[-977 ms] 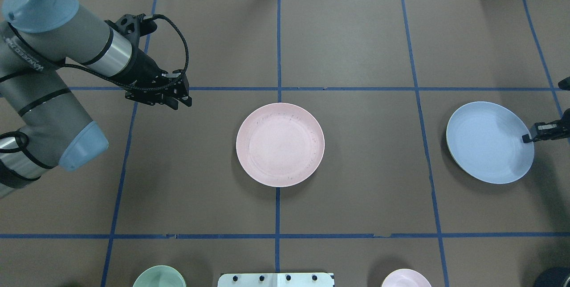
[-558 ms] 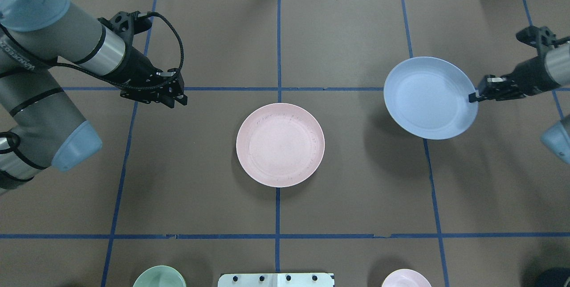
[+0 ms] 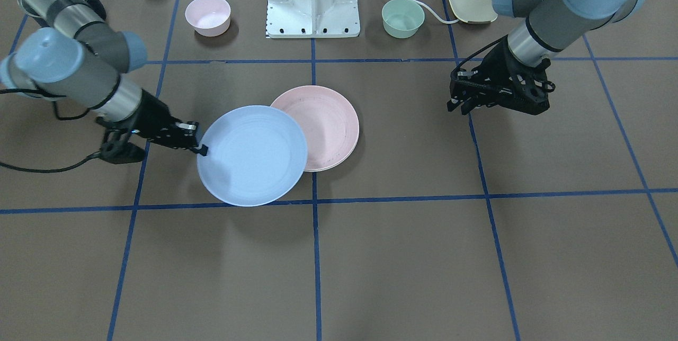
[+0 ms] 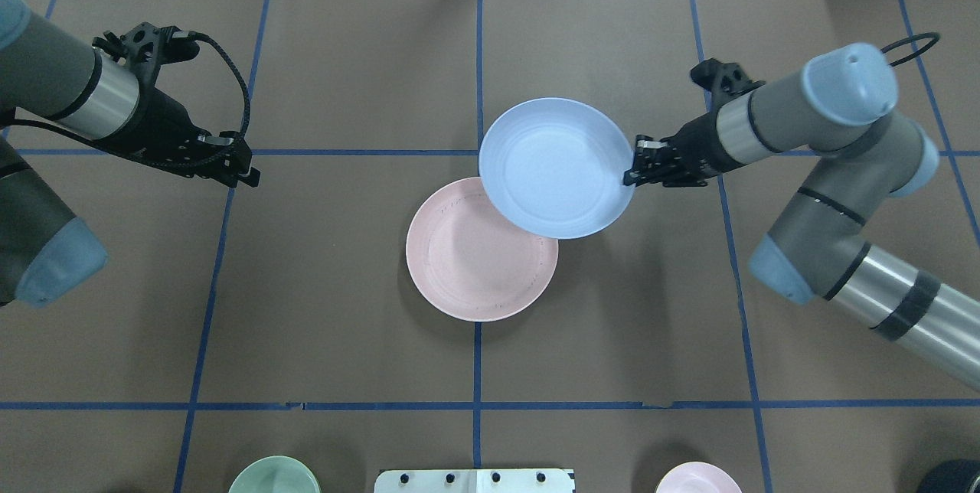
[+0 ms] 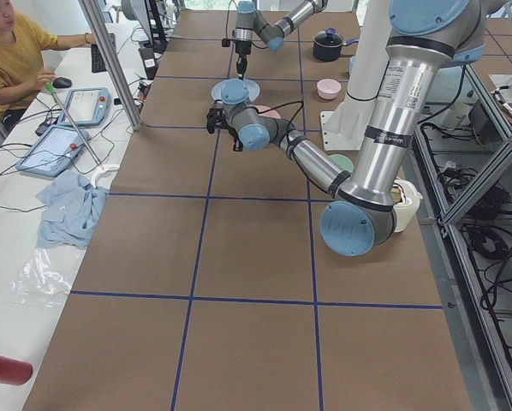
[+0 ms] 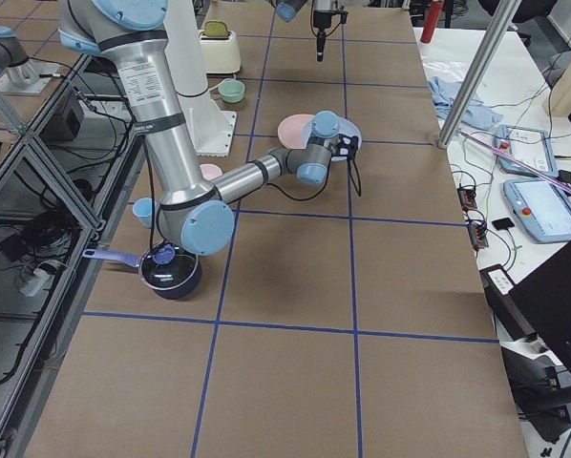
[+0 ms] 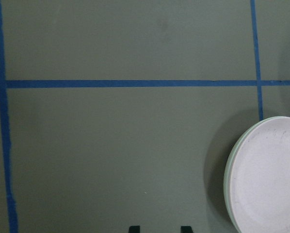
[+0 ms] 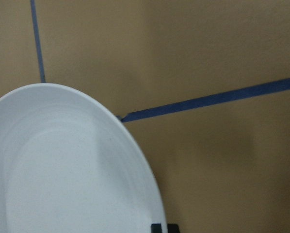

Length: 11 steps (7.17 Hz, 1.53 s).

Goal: Stack three plates with pink and blue
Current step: 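Carry the blue plate over the pink plate and lower it on top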

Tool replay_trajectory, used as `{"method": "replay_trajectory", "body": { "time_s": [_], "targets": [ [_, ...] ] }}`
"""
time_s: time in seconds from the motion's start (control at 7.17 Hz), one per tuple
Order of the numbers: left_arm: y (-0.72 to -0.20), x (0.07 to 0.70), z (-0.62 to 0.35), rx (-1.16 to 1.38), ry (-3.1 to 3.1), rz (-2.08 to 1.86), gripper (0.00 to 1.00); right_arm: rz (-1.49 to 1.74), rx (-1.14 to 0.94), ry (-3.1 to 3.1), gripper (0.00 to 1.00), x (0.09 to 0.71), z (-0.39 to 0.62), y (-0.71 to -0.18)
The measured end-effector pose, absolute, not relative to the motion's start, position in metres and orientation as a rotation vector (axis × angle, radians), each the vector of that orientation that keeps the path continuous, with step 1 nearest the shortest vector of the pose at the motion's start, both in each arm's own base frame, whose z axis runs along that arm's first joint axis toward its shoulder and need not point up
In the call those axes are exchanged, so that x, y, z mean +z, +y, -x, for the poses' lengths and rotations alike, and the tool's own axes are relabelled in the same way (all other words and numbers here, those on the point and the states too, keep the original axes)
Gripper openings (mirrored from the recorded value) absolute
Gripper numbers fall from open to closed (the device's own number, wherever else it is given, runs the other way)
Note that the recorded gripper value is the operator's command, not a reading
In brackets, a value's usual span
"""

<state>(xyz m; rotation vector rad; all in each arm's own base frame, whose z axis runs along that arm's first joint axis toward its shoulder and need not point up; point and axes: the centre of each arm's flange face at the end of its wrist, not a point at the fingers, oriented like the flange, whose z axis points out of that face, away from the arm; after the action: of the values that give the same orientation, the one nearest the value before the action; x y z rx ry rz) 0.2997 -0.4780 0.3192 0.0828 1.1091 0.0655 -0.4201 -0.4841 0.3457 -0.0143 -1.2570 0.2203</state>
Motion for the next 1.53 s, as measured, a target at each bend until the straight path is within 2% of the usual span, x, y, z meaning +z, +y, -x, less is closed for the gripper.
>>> {"method": "replay_trajectory", "body": {
  "time_s": [0.28, 0.7, 1.53],
  "targets": [
    [-0.481, 0.327, -0.292, 0.063, 1.098, -0.091, 0.40, 0.044, 0.236, -1.241, 0.00, 0.300, 0.476, -0.448],
    [-0.485, 0.333, -0.289, 0.066, 1.088, -0.100, 0.40, 0.070, 0.235, -1.171, 0.00, 0.280, 0.499, -0.411],
    [-0.486, 0.335, -0.290, 0.065, 1.083, -0.099, 0.40, 0.044, 0.247, -1.133, 0.00, 0.280, 0.498, -0.402]
  ]
}}
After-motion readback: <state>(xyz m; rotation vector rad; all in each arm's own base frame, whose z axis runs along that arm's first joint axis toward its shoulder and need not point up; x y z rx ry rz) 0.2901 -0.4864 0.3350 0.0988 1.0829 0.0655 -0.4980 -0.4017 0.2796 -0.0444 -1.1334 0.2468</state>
